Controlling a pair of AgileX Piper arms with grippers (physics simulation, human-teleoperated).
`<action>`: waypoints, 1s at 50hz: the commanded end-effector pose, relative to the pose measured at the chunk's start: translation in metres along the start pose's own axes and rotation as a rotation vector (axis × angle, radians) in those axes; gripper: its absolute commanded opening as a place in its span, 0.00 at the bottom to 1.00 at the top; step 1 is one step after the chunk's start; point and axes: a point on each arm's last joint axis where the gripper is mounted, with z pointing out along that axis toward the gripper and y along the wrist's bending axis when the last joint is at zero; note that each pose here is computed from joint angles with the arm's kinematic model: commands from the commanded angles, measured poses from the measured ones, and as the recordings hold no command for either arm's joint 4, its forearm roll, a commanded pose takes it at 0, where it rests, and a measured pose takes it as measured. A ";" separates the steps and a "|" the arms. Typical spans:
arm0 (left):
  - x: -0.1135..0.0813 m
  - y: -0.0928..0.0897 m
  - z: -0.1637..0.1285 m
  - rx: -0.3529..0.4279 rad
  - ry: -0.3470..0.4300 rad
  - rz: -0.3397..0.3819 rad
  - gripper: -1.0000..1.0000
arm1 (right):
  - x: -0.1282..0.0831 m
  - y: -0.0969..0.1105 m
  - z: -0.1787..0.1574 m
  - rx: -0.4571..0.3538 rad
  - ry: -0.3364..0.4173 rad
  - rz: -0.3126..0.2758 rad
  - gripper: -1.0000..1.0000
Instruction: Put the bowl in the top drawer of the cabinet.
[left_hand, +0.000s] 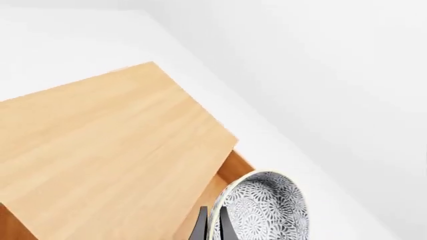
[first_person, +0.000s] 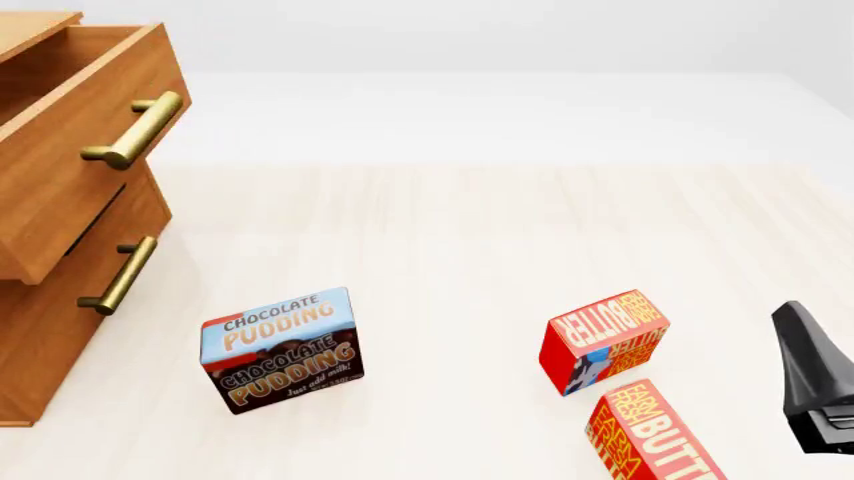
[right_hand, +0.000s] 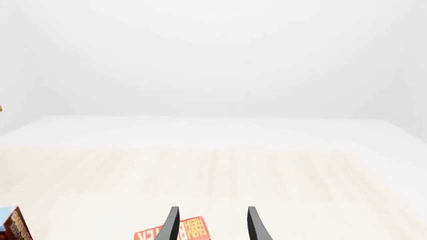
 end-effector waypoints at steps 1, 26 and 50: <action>0.004 0.008 0.012 -0.035 0.013 -0.089 0.00 | 0.000 0.000 0.000 0.001 -0.001 -0.001 1.00; -0.022 0.011 0.035 -0.157 0.057 -0.126 0.00 | 0.000 0.000 0.000 -0.001 -0.003 0.001 1.00; -0.014 0.031 0.070 -0.300 0.169 -0.233 0.00 | 0.000 0.000 0.000 -0.001 -0.003 0.001 1.00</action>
